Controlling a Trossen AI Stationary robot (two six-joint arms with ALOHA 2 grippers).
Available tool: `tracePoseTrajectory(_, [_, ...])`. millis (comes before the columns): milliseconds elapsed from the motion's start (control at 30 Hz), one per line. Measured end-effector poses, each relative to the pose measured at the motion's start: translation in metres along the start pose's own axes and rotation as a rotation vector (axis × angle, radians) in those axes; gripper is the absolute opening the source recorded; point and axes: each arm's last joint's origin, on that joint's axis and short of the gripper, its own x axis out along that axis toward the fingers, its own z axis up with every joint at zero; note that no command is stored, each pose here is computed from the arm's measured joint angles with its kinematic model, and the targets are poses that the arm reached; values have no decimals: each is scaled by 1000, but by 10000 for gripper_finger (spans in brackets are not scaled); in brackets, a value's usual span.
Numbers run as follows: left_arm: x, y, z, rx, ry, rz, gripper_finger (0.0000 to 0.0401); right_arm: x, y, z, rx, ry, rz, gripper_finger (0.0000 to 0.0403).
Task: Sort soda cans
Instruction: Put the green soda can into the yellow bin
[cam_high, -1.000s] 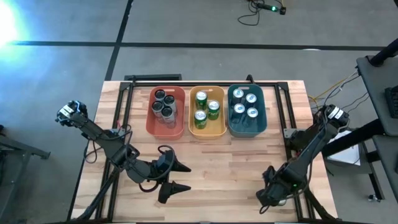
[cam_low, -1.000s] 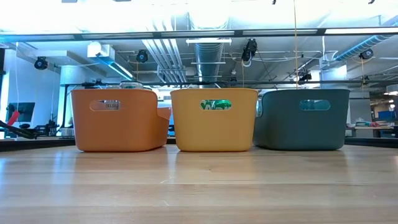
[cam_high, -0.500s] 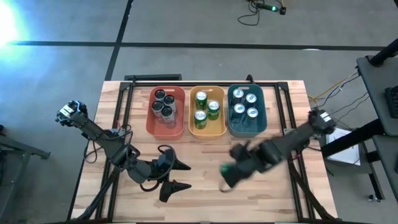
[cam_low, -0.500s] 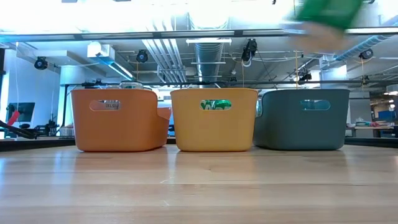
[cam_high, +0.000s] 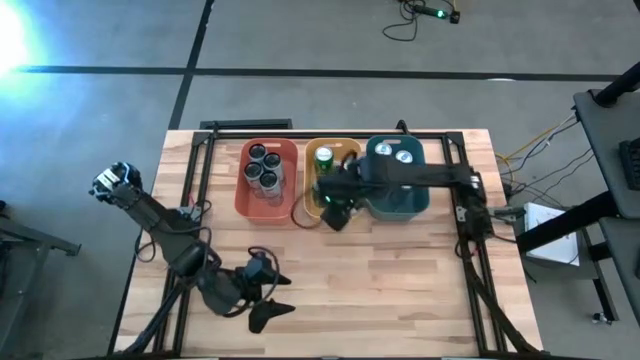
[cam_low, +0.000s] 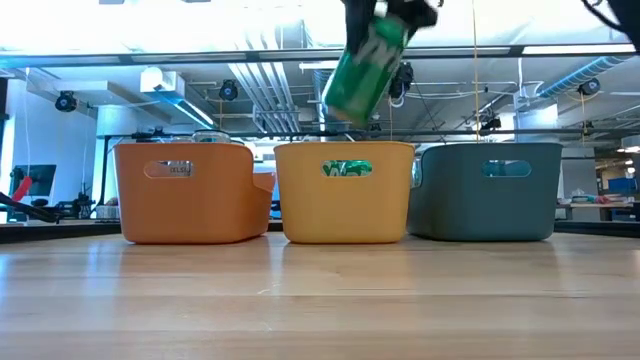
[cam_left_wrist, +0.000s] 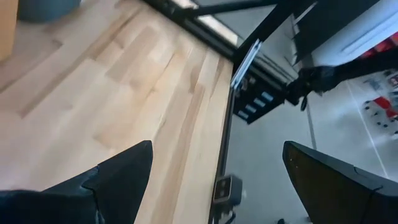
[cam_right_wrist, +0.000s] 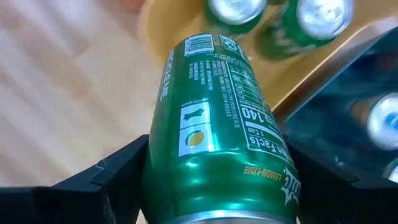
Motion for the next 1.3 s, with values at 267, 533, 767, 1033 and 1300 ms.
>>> tracePoseTrajectory(267, [-5,-5,-18,-31,3,36,345,60,-31,44,-27,153,-71,302])
tracePoseTrajectory(533, [-8,-8,-22,-57,-11,34,345,93,-42,58,-65,244,-73,303])
tracePoseTrajectory(767, [-8,-8,-21,-52,-32,47,345,120,-47,66,-100,304,-90,305])
tracePoseTrajectory(1033, [-8,-7,-21,-48,-31,49,345,145,-52,71,-107,367,-93,309])
tracePoseTrajectory(1300, [-8,-7,-21,-50,-32,52,345,151,-55,68,-120,391,-103,328])
